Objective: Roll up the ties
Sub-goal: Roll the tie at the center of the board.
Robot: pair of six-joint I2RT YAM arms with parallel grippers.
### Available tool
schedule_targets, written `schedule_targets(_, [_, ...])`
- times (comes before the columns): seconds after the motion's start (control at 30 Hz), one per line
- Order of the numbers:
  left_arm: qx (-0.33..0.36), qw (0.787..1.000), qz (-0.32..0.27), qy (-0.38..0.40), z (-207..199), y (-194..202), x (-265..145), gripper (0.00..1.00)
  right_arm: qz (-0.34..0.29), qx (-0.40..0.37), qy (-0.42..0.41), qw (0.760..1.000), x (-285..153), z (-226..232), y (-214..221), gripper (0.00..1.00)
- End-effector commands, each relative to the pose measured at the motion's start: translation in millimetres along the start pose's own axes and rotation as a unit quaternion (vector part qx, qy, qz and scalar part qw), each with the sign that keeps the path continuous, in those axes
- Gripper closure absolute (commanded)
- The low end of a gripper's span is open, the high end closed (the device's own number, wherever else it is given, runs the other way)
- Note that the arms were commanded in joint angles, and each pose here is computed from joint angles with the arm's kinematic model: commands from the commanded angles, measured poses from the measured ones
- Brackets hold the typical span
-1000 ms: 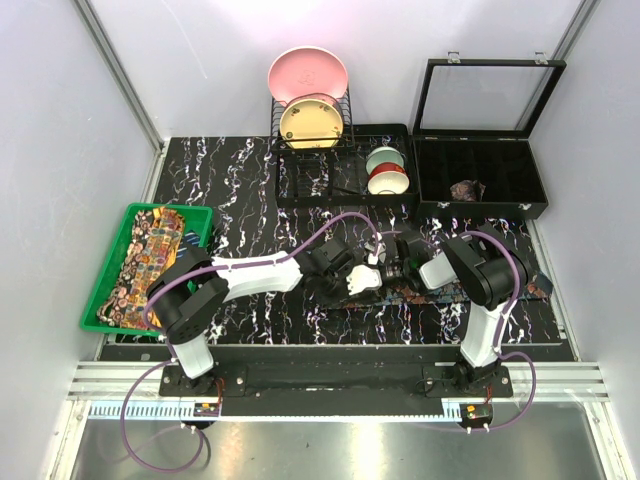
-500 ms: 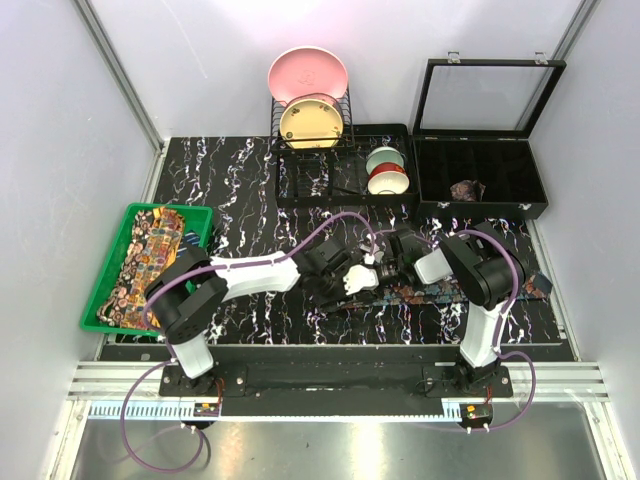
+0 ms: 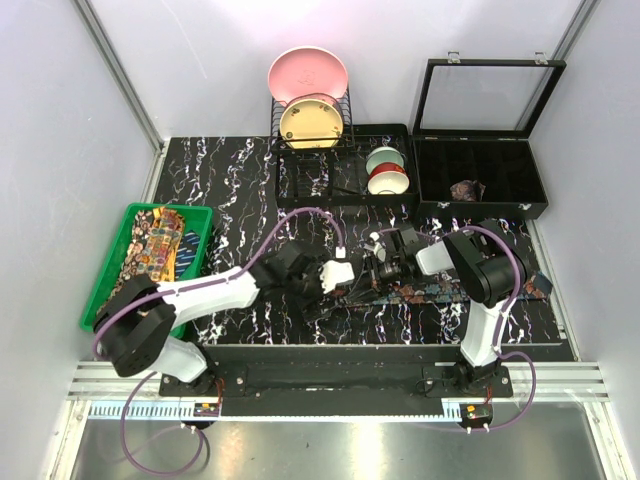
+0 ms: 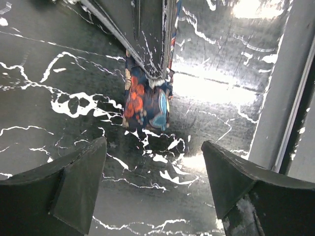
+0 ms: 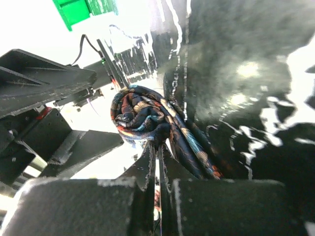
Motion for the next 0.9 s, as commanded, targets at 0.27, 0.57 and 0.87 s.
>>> schedule_targets(0.27, [-0.001, 0.993, -0.115, 0.022, 5, -34, 17, 0.20, -0.015, 0.044, 0.119, 0.992, -18, -27, -7, 1.00])
schedule_targets(0.57, [0.009, 0.991, -0.128, 0.025, 13, -42, 35, 0.21, -0.007, 0.045, 0.185, 0.982, -24, -47, -5, 1.00])
schedule_targets(0.87, [0.029, 0.987, -0.158, 0.026, 18, -57, 44, 0.42, 0.009, 0.058, 0.184, 0.981, -20, -53, -4, 1.00])
Point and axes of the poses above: each gripper's point midway between its finger pads, its own x axis out along the fingers, its own z axis along the line the jaws close on, y = z × x, the point moved 2 cm from there along -x, back along the fingers, and after that the axes turned 1 degree about -x, right-handed, at the moved point
